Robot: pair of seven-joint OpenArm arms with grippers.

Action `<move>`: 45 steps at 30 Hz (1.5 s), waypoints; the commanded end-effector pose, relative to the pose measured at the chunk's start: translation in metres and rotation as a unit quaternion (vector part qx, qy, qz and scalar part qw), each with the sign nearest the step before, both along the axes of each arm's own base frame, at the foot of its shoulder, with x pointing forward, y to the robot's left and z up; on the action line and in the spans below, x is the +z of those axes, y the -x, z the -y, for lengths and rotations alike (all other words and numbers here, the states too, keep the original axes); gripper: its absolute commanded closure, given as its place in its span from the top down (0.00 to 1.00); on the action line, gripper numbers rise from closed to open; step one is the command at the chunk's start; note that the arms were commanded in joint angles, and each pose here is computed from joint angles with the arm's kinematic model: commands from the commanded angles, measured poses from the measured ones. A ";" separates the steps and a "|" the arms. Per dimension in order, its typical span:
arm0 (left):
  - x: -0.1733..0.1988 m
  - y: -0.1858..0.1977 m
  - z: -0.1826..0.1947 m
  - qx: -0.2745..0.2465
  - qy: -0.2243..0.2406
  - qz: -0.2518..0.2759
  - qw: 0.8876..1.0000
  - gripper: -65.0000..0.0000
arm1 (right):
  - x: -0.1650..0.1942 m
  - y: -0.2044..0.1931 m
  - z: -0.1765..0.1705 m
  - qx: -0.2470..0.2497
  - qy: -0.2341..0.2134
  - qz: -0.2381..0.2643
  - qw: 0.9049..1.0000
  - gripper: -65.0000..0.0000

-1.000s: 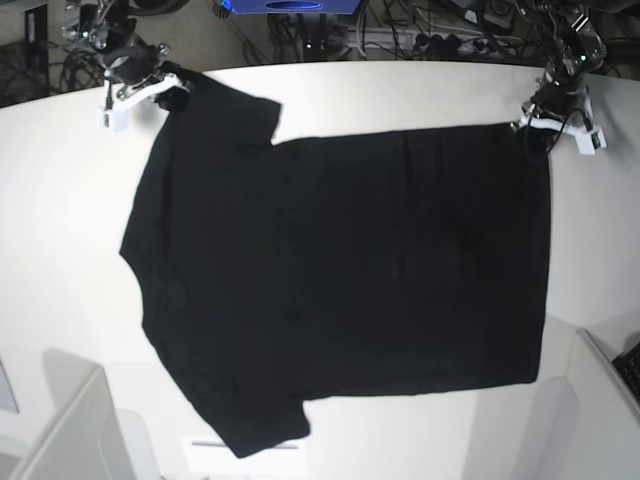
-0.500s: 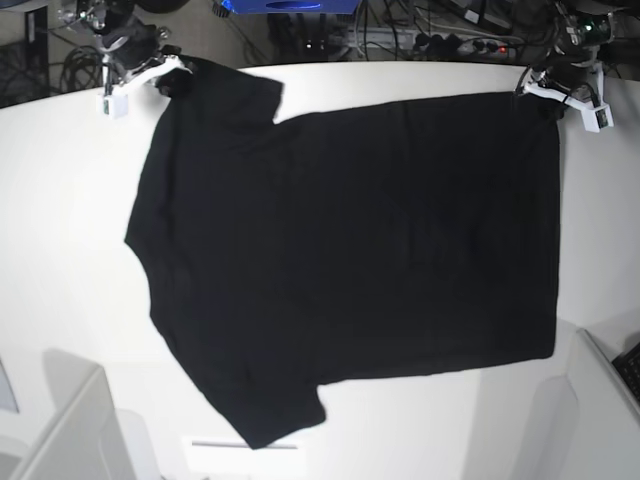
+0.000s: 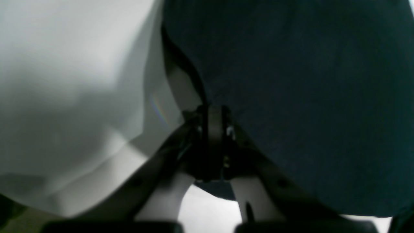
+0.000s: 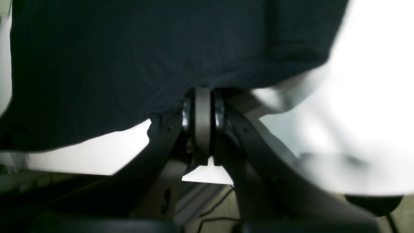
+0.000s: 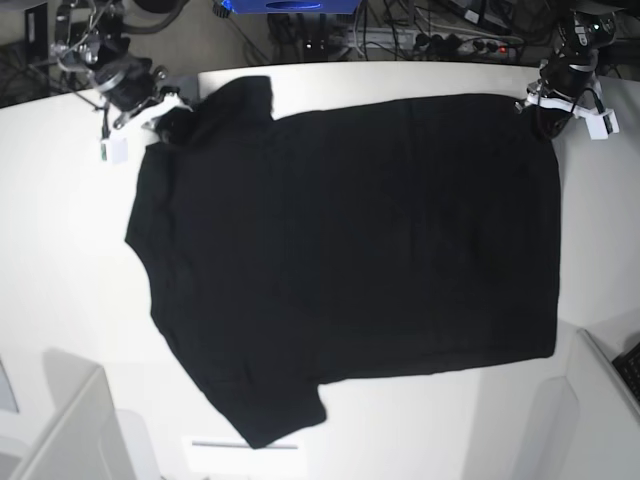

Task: Fold the T-shirt properly
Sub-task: 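Drag the shoulder held by the right gripper toward the hem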

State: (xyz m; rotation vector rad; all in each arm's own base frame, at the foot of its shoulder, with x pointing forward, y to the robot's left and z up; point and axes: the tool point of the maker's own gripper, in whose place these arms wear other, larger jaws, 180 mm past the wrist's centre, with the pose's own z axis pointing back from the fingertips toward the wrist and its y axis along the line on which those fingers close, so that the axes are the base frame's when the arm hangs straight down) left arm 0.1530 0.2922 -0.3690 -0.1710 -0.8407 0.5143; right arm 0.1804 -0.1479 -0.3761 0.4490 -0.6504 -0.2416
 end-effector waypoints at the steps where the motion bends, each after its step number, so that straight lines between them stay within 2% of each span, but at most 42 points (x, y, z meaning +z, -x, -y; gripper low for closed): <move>1: 0.010 -0.004 -0.005 0.007 -0.004 0.016 1.000 0.00 | 0.011 -0.011 0.001 0.004 0.000 0.024 1.000 0.00; 4: 0.010 -0.005 -0.010 0.029 0.002 0.015 0.999 0.00 | 0.018 -0.026 -0.001 0.014 0.000 0.034 0.999 0.00; 17: 0.017 -0.029 -0.016 0.064 0.014 0.045 0.997 0.00 | 0.061 -0.095 -0.011 0.056 0.003 0.085 0.995 0.00; 27: 0.023 -0.040 -0.017 0.102 0.033 0.078 0.991 0.00 | 0.054 -0.128 -0.004 0.044 -0.012 0.080 0.996 0.00; 31: 0.024 -0.041 -0.023 0.114 0.051 0.066 0.990 0.00 | 0.049 -0.142 -0.002 0.038 -0.021 0.074 0.996 0.00; 37: 0.030 -0.044 -0.036 0.147 0.081 0.065 0.984 0.00 | 0.042 -0.161 -0.021 0.068 -0.027 0.065 0.995 0.00; 40: 0.033 -0.048 -0.038 0.149 0.085 0.069 0.983 0.00 | 0.042 -0.172 -0.020 0.066 -0.031 0.063 0.995 0.00; 45: 0.026 -0.054 -0.044 0.183 0.096 0.056 0.977 0.00 | 0.044 -0.191 -0.015 0.060 -0.035 0.062 0.996 0.00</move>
